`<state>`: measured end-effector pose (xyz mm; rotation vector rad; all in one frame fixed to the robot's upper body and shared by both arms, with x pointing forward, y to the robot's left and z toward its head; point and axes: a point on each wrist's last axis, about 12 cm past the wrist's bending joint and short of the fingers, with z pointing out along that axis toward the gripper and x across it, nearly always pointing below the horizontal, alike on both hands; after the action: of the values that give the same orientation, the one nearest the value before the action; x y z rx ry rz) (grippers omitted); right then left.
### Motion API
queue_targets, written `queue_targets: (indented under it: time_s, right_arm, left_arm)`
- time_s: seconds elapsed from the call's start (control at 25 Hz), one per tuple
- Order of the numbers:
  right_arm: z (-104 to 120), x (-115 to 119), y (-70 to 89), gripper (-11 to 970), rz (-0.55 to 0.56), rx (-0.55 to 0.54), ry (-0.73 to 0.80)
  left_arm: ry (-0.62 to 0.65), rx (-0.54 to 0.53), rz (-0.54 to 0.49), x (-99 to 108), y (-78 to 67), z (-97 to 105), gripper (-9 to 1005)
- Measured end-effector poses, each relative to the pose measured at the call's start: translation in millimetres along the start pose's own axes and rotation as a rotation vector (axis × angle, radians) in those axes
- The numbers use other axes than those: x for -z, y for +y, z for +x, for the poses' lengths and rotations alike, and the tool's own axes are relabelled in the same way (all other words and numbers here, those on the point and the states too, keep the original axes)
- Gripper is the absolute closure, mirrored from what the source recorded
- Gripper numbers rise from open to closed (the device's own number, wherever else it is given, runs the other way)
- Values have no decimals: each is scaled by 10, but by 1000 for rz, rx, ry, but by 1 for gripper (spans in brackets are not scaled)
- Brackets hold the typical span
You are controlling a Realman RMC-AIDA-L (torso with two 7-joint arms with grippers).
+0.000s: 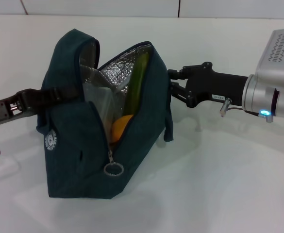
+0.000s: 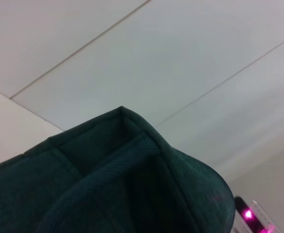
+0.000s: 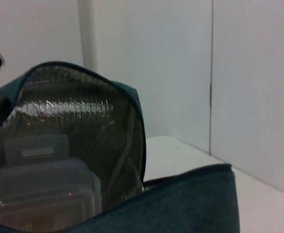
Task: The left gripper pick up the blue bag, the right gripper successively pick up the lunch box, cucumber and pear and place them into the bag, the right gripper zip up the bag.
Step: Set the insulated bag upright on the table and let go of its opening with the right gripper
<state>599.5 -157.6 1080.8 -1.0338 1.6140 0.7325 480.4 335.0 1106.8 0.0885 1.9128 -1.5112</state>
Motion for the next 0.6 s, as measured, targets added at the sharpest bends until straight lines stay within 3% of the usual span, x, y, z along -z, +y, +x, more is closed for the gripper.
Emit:
queue_targets:
  time_s: [0.32,0.6]
  right_arm:
    - [-54,42,22,871,9,21,-44]
    - [-169,277,25,893,63,60,-157]
  left_arm:
    - [-2,2,-5,24,4,9,960]
    - [7,-6,5,-11,-8,-20,960]
